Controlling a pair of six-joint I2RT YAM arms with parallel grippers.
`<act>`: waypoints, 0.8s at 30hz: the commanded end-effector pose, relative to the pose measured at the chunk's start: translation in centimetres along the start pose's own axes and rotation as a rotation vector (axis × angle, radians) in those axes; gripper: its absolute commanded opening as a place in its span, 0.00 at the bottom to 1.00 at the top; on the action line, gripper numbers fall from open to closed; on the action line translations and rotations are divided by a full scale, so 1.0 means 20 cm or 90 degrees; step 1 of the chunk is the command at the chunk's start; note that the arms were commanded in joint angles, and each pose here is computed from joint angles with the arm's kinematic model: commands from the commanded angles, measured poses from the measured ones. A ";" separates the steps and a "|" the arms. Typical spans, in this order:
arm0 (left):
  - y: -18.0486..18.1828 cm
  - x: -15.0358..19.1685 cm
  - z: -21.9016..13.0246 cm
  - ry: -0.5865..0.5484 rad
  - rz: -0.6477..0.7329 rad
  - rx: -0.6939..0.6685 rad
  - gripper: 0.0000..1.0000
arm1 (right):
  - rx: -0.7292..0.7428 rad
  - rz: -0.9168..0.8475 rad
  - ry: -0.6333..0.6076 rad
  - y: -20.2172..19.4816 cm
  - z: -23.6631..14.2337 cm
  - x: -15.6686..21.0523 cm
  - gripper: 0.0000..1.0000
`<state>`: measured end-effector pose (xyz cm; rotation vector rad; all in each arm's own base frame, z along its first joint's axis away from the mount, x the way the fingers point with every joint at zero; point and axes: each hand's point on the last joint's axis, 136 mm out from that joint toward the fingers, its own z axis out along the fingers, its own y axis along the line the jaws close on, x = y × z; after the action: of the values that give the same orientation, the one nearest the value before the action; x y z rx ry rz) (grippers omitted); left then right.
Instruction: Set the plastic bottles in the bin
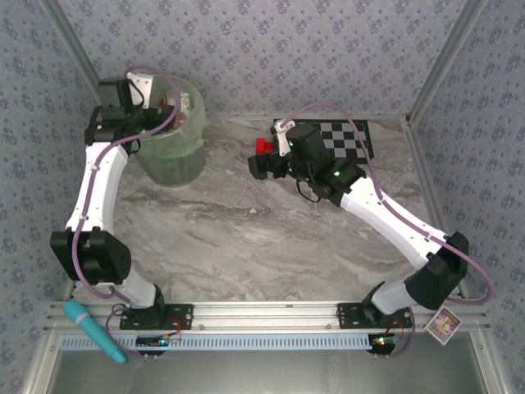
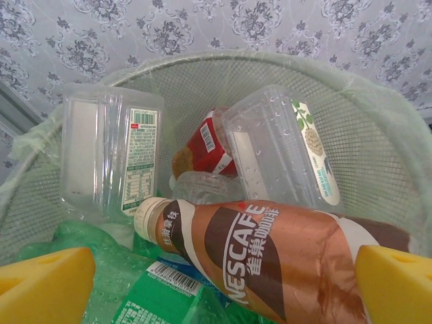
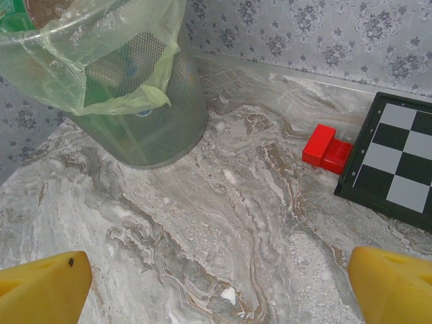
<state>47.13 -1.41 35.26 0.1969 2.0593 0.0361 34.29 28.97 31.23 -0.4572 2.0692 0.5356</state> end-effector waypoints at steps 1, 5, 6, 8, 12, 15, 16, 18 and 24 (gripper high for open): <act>-0.02 -0.16 -0.14 -0.047 -0.028 0.026 0.99 | 0.002 0.007 -0.012 0.01 -0.05 -0.02 0.99; -0.02 -0.28 -0.23 -0.093 -0.045 0.038 1.00 | 0.001 0.007 -0.012 0.01 -0.05 -0.02 0.99; -0.02 -0.29 -0.24 -0.097 -0.047 0.039 1.00 | 0.000 0.007 -0.013 0.01 -0.05 -0.02 0.99; 0.00 -0.30 -0.22 -0.092 -0.049 0.027 0.99 | -0.001 0.007 -0.012 0.01 -0.05 -0.02 0.99; 0.04 -0.22 -0.12 -0.038 -0.050 0.000 0.99 | 0.000 0.008 -0.013 0.01 -0.06 -0.02 0.99; 0.04 -0.13 -0.04 0.000 -0.047 -0.003 0.98 | 0.006 0.009 -0.015 0.00 -0.07 -0.01 0.99; 0.04 -0.09 -0.01 0.014 -0.044 -0.005 0.98 | 0.007 0.011 -0.016 -0.01 -0.07 0.00 0.99; 0.05 -0.02 0.03 0.038 -0.039 -0.012 0.98 | 0.008 0.012 -0.015 -0.01 -0.08 0.00 0.99; 0.05 0.13 0.09 0.089 -0.025 -0.025 0.98 | 0.009 0.016 -0.015 -0.01 -0.08 0.01 0.99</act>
<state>48.35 -0.94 33.29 0.1253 2.1536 0.0094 33.53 28.25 31.12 -0.4416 2.0712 0.5362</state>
